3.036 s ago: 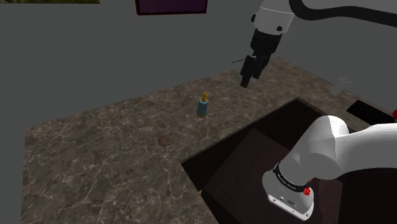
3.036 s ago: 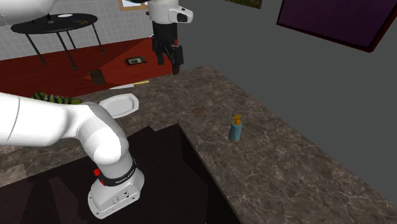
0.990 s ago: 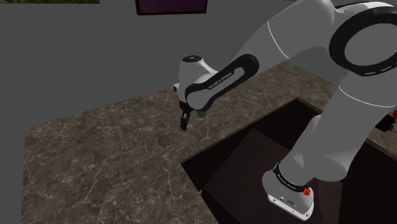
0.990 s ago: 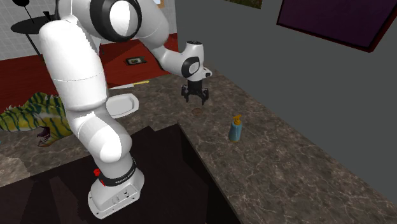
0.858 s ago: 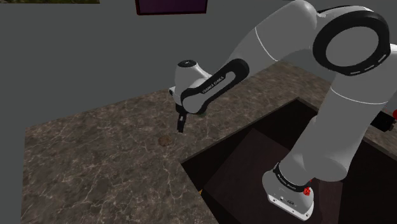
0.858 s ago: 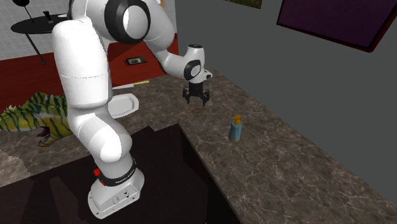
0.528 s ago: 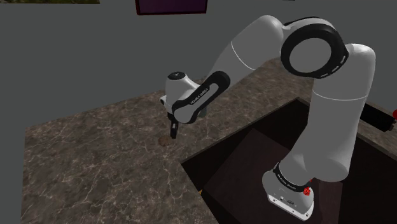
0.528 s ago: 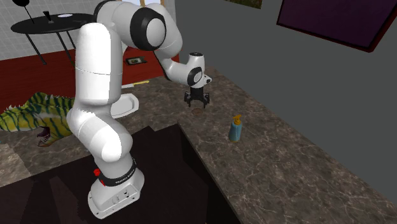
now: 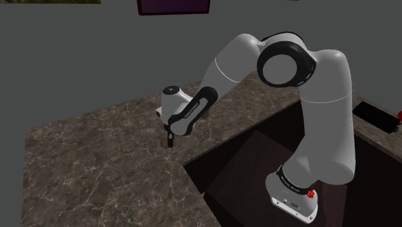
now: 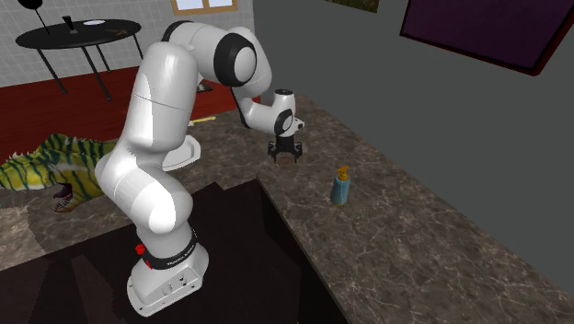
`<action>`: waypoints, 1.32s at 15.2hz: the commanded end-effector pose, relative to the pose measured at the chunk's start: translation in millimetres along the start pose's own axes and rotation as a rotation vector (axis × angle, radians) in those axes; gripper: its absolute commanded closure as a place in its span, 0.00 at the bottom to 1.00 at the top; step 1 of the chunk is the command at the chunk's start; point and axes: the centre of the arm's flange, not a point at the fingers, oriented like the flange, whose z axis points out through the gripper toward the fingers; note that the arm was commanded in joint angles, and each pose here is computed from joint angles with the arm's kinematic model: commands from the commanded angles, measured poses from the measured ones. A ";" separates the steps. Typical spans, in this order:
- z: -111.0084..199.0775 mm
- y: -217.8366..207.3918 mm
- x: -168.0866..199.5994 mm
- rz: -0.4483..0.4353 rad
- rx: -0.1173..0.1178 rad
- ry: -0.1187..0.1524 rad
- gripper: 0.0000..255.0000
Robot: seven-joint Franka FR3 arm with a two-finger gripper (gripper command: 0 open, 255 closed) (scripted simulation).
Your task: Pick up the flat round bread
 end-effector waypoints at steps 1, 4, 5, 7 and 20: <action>10.2 -1.1 -0.5 -0.001 0.000 0.000 0.00; 18.6 -1.2 -0.6 -0.001 0.000 0.000 0.00; 18.4 -1.2 -0.2 -0.001 0.000 0.000 1.00; 18.3 -1.4 -0.2 -0.001 0.000 0.000 1.00; -13.1 -0.8 -0.3 -0.001 0.000 0.000 1.00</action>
